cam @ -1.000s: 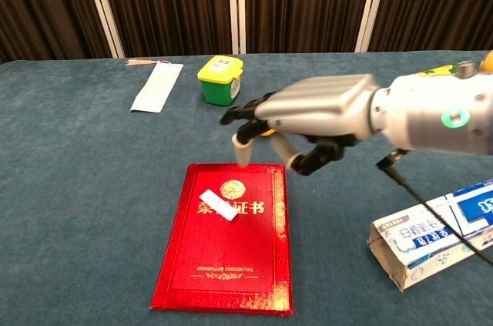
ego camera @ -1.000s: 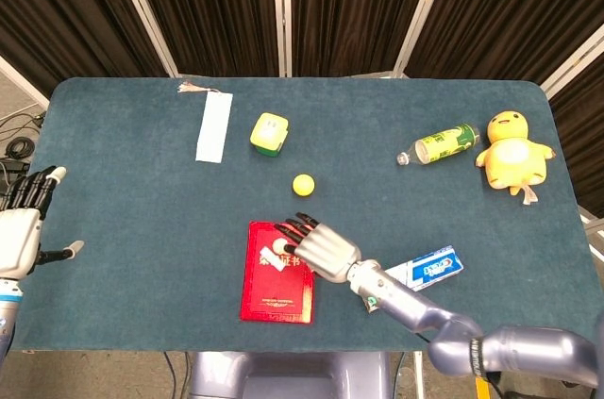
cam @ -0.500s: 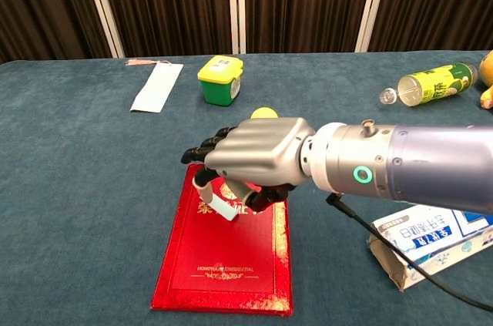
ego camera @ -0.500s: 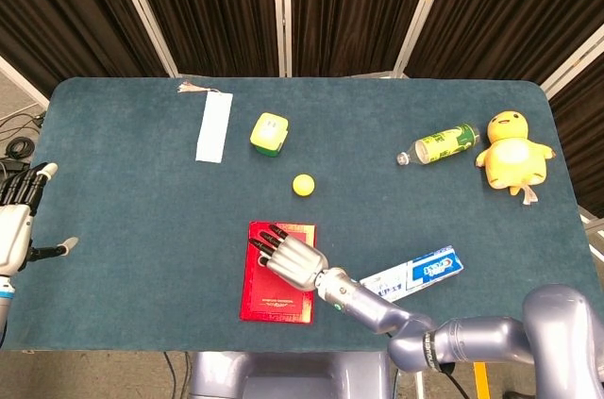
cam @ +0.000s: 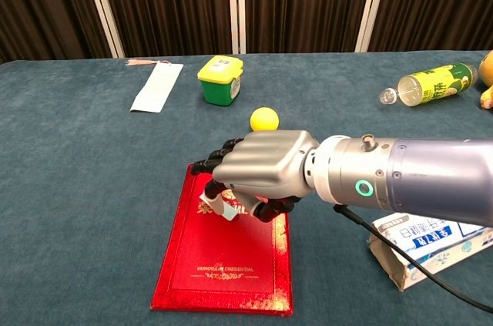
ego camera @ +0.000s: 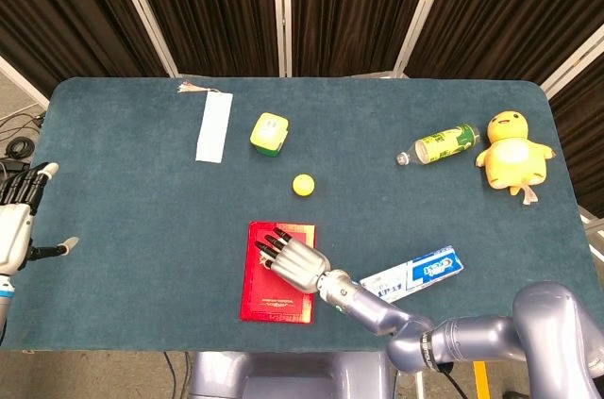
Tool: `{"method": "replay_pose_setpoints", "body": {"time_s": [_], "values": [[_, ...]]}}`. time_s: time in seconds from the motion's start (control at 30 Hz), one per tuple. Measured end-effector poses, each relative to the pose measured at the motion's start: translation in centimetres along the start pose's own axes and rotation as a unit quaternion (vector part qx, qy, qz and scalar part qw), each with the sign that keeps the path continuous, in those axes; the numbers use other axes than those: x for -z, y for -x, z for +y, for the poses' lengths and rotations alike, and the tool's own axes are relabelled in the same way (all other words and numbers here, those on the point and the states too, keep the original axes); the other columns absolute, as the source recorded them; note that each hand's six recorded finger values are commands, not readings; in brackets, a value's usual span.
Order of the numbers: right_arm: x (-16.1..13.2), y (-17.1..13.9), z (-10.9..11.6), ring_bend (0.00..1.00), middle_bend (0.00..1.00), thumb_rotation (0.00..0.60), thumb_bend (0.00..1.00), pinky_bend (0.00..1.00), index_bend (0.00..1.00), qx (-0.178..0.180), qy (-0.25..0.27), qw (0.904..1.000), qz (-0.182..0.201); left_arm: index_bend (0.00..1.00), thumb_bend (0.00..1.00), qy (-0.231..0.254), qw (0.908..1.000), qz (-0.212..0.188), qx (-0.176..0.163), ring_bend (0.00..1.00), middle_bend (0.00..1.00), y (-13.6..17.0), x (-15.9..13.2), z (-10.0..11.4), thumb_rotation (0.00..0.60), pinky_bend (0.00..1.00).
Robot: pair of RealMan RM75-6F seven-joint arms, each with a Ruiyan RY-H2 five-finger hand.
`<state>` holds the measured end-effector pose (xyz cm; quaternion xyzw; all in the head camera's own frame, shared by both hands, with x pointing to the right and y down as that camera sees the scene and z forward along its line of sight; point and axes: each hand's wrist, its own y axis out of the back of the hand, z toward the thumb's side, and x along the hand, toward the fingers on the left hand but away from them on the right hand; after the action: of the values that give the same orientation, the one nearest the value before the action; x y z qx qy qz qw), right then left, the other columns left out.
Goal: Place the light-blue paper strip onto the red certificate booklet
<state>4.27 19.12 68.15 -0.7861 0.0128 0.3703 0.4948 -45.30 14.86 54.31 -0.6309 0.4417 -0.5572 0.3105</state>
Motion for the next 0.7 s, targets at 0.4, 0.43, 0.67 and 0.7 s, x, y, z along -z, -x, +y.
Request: {"method": "replay_pose_setpoints", "body": {"time_s": [0.4, 0.43, 0.67, 0.7], "values": [[0.8, -0.9, -0.3, 0.0, 0.0, 0.6, 0.96, 0.0, 0.37, -0.004, 0.001, 1.0, -0.007, 0.0, 0.0, 0.003, 1.0, -0.002, 0.003, 0.0, 0.0, 0.0, 0.0, 0.0, 0.6, 0.0], [0.9, -1.1, -0.4, 0.0, 0.0, 0.6, 0.96, 0.0, 0.37, -0.005, 0.0, 1.0, -0.007, 0.0, 0.0, 0.003, 1.0, -0.002, 0.004, 0.0, 0.0, 0.0, 0.0, 0.0, 0.6, 0.0], [1.0, -1.5, -0.6, 0.0, 0.0, 0.6, 0.96, 0.0, 0.37, -0.006, -0.007, 0.9999, -0.008, 0.0, 0.0, 0.002, 1.0, -0.005, 0.007, 0.0, 0.0, 0.0, -0.2, -0.2, 0.6, 0.0], [1.0, -1.5, -0.6, 0.0, 0.0, 0.6, 0.96, 0.0, 0.37, -0.006, -0.008, 0.9999, -0.008, 0.0, 0.0, 0.002, 1.0, -0.005, 0.007, 0.0, 0.0, 0.0, -0.2, -0.2, 0.6, 0.0]]}}
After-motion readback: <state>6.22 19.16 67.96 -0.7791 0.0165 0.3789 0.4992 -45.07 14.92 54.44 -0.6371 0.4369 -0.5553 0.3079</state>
